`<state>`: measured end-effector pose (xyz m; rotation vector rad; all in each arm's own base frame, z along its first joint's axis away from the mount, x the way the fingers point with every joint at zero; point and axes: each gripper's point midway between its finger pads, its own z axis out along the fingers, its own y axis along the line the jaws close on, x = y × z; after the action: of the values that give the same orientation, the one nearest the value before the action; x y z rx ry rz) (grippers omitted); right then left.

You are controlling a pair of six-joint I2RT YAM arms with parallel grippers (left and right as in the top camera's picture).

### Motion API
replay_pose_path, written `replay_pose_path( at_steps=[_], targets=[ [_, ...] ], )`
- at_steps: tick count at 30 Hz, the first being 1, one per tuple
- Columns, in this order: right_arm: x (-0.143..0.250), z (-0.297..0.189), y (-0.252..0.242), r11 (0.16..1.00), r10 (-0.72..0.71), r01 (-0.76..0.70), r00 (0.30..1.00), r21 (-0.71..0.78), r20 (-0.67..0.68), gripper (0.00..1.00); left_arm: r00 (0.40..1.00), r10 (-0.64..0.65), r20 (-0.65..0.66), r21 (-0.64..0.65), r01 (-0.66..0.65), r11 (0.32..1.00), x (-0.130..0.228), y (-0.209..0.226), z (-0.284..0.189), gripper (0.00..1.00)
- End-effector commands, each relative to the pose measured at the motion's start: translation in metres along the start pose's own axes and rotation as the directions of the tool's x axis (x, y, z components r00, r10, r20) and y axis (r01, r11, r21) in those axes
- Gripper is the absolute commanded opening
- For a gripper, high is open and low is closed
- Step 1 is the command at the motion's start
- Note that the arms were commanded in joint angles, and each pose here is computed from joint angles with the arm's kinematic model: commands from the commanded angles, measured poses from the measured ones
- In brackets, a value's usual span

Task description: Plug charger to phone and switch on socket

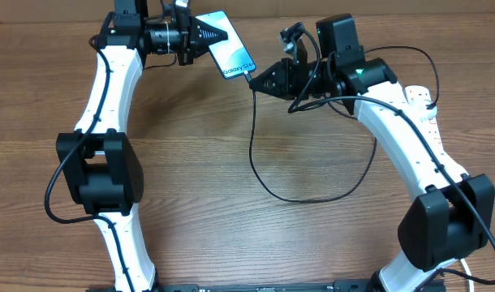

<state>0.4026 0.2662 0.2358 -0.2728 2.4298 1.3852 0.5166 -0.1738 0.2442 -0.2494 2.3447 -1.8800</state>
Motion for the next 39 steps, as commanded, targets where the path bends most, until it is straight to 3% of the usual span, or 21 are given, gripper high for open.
replay_pose_path(
  at_steps=[1, 39],
  targets=[
    [-0.0034, -0.0051, 0.0027, 1.000, -0.023, 0.023, 1.000, 0.002, 0.018, 0.04, 0.999, 0.013, -0.034, 0.037, -0.012, 0.999, 0.0080, -0.0160, 0.0004, 0.04],
    [0.0036, -0.0030, 0.0044, 1.000, -0.005, 0.005, 1.000, -0.004, -0.008, 0.04, 1.000, 0.013, -0.014, 0.019, -0.013, 1.000, 0.0045, -0.0129, 0.0006, 0.04]
  ],
)
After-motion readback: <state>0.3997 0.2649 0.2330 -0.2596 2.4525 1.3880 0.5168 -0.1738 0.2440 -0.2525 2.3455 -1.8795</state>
